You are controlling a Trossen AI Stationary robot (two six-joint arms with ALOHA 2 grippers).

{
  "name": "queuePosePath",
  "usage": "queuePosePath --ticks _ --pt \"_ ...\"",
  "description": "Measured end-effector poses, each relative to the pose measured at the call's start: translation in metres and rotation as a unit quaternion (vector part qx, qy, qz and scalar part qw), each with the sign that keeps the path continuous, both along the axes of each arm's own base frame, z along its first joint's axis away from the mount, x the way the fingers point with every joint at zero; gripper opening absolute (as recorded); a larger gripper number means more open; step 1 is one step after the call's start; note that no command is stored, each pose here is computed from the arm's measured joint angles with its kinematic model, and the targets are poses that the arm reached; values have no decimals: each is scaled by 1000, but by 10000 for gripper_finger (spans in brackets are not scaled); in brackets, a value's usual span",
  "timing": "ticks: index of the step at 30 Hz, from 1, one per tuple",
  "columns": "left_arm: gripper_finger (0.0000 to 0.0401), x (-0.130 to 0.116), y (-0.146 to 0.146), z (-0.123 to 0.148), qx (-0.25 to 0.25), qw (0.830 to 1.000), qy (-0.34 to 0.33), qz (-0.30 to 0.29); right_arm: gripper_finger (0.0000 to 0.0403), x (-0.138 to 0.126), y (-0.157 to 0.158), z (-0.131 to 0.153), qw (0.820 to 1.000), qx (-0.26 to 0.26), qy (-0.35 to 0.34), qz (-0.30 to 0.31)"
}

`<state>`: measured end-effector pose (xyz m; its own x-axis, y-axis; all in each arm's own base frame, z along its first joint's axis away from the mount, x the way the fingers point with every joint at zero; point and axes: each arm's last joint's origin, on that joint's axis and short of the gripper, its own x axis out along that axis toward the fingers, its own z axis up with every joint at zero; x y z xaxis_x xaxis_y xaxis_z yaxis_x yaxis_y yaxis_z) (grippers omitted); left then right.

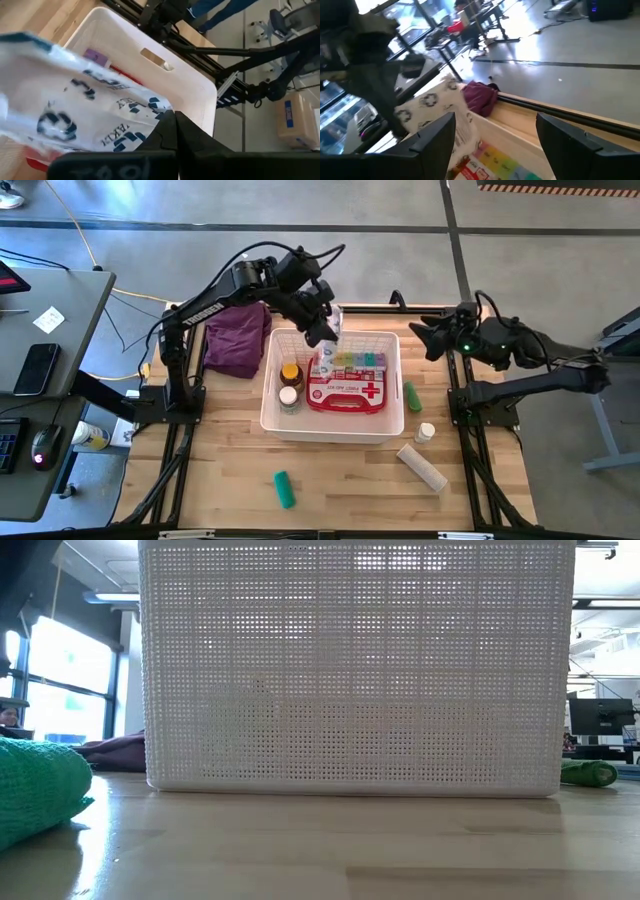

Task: Pick & place medical supplies in basket/bin
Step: Put the white mailer bag into the white bin

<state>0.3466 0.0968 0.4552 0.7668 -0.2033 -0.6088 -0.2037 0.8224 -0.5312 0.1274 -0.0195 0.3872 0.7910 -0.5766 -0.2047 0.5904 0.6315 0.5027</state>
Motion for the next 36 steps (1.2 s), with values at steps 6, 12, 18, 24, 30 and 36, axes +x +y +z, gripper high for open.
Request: queuePosePath --ticks 6,12,18,24,30,36 --pt "33 0 1 0 11 1000 -1 -2 266 -12 0 0 1000 9 -6 -10" --pt "63 19 5 -13 10 1000 -2 4 266 -19 -1 2 999 5 -16 -27" --pt "21 49 8 -17 -34 997 -68 6 266 -21 -1 3 999 15 -29 -28" --pt "38 59 10 -19 -73 993 -92 -18 266 -21 1 2 999 27 -26 -1" --pt "141 54 6 -25 -99 992 -61 -50 266 -21 1 -1 1000 29 -12 3" --pt "213 44 1 -39 -135 990 38 -31 266 -22 1 -4 999 32 6 2"
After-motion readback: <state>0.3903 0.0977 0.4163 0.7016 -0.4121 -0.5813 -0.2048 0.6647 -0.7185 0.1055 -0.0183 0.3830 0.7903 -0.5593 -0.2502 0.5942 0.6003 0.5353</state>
